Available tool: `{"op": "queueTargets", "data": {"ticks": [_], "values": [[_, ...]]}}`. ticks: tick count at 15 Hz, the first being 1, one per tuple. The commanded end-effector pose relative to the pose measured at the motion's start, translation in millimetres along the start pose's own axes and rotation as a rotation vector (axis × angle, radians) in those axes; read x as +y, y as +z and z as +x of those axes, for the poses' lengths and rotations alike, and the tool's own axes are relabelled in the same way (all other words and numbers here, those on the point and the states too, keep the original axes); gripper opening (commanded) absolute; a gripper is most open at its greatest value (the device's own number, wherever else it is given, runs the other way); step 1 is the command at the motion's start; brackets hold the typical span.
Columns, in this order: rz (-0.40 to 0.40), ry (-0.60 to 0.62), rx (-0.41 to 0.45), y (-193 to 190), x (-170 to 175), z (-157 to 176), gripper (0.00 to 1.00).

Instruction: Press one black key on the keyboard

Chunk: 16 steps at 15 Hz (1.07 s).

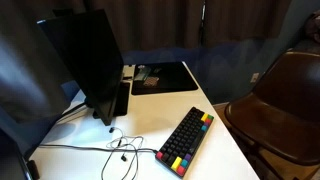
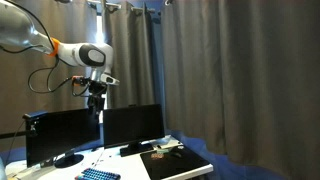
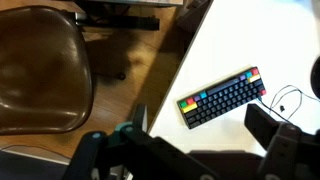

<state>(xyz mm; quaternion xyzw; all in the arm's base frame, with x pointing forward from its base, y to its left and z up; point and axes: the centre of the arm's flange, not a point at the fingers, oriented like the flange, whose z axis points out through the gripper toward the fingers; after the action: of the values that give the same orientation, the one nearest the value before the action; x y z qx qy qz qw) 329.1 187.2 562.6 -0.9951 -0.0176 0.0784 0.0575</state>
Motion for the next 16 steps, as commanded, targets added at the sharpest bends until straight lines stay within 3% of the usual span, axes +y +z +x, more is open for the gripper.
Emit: {"op": "queueTargets", "data": {"ticks": [1, 9, 12, 16], "values": [[0.000, 0.000, 0.000, 0, 0, 0, 1.00], [0.003, -0.032, -0.011, 5, -7, 5, 1.00], [-0.005, -0.213, -0.057, 35, -56, 24, 1.00], [-0.001, -0.437, -0.048, 93, -141, 41, 1.00]]}}
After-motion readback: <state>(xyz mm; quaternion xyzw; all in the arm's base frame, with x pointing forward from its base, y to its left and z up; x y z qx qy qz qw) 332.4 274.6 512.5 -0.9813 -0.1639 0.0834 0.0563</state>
